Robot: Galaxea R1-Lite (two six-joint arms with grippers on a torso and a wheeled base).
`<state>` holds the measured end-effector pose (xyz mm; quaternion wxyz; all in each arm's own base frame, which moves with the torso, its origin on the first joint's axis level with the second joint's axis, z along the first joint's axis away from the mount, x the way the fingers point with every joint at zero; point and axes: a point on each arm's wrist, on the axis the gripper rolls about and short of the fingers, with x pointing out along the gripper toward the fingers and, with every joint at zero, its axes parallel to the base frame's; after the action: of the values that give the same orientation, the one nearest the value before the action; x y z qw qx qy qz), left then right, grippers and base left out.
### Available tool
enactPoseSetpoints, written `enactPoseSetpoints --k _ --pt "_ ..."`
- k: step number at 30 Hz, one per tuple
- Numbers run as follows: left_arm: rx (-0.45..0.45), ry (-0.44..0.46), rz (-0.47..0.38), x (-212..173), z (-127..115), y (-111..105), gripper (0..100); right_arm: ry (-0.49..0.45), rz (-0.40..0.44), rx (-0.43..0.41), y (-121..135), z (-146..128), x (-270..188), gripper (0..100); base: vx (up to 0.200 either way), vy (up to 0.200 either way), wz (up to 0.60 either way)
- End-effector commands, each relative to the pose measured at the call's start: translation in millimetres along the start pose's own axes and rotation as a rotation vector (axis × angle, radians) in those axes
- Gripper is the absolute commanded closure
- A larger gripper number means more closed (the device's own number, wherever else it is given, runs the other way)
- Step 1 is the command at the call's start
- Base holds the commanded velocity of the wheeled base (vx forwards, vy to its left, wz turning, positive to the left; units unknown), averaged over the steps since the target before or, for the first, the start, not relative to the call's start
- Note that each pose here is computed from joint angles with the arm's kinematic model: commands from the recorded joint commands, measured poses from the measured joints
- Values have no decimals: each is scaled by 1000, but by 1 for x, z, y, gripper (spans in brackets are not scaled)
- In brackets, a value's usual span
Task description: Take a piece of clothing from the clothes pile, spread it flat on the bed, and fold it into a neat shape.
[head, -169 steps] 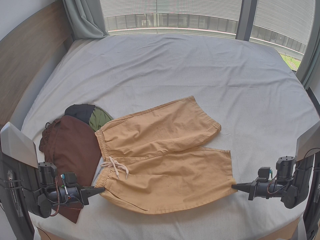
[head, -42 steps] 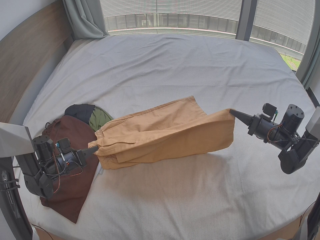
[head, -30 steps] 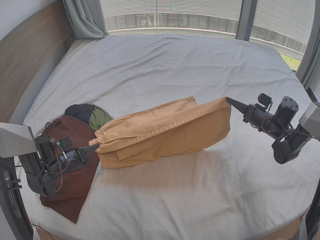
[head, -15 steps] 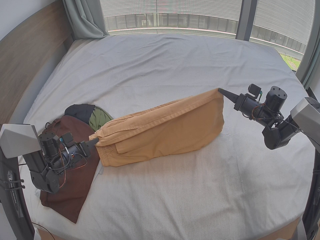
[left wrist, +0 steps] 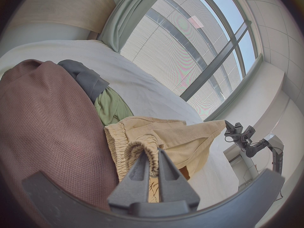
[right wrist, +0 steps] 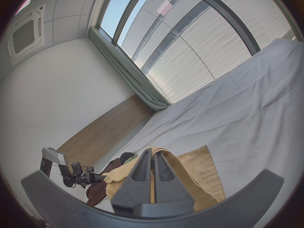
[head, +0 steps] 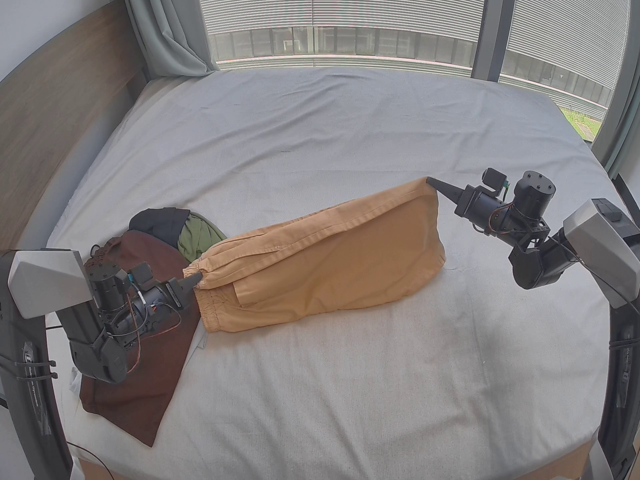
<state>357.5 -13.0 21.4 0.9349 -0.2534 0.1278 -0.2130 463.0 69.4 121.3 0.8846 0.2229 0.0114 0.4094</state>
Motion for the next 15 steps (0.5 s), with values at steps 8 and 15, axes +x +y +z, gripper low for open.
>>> enactPoseSetpoints --k 8,15 --pt "-33 -46 25 19 -2 5 100 13 -21 30 -26 -22 17 100 0 0 0" --pt "-53 -59 15 24 0 3 100 18 -21 34 -35 -31 25 100 0 0 0"
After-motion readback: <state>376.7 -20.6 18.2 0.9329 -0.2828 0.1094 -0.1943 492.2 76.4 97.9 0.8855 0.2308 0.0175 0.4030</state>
